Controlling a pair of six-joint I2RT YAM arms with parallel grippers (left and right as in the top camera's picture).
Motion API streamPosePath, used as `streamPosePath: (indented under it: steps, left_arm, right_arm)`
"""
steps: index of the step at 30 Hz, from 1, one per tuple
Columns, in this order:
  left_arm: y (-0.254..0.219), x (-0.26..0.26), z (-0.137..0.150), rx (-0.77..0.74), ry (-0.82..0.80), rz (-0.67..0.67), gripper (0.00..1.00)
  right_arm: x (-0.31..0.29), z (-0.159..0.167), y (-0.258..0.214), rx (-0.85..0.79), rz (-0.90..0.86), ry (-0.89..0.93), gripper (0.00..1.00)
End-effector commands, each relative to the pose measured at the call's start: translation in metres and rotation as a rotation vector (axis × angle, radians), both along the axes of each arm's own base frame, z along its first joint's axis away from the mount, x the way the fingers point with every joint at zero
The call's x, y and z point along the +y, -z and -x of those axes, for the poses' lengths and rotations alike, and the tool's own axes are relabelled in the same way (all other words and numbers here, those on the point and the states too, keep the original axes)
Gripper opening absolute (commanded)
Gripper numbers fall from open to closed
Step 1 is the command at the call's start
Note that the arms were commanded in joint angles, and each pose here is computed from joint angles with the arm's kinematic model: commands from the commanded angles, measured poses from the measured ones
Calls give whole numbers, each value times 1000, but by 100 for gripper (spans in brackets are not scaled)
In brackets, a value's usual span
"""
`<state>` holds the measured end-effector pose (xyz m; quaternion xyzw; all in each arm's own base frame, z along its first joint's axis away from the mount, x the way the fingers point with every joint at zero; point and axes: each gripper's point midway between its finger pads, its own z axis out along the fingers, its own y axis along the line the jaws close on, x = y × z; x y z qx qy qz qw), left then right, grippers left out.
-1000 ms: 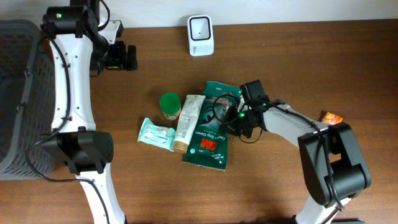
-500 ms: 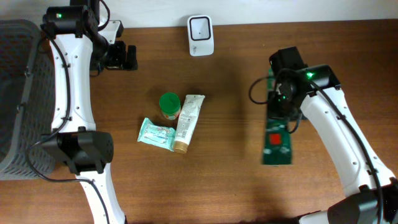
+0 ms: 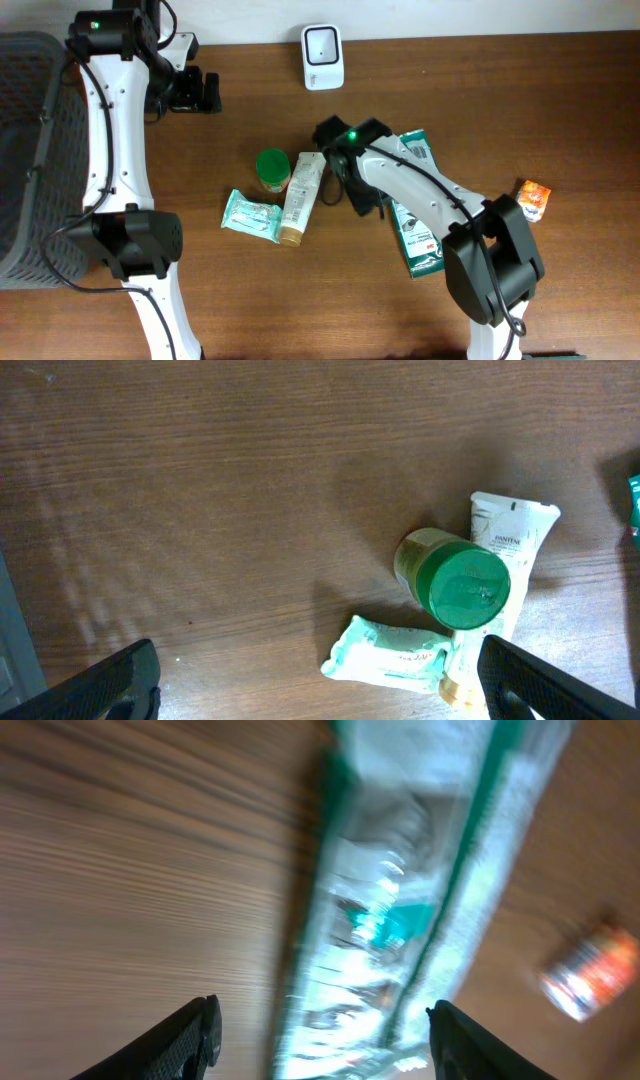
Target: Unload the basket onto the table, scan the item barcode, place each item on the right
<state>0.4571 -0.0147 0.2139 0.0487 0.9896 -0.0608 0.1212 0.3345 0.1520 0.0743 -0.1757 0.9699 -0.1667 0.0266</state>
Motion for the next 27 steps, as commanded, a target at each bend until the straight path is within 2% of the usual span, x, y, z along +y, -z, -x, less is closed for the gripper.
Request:
streamPosePath:
  steps: [1, 5, 9, 11, 17, 24, 27]
  left_arm:
    - [-9, 1, 1, -23, -1, -4, 99]
    - [-9, 1, 1, -23, -1, -4, 99]
    - [-9, 1, 1, -23, -1, -4, 99]
    - [-9, 1, 1, -23, -1, -4, 99]
    - [-9, 1, 1, -23, -1, -4, 99]
    - [-17, 1, -22, -126, 0, -1, 99]
    - [-28, -19, -40, -211, 41, 92, 99]
  right_arm:
    - [22, -16, -27, -6, -182, 23, 64]
    - [-14, -41, -40, 54, -399, 105, 64]
    - [-70, -50, -32, 113, -631, 172, 64]
    - [-105, -47, -16, 117, -684, 275, 65]
    - [-154, -14, 45, 120, -886, 390, 65]
    - [-145, 2, 67, 148, -922, 384, 64]
    - [-113, 0, 60, 186, -990, 392, 56]
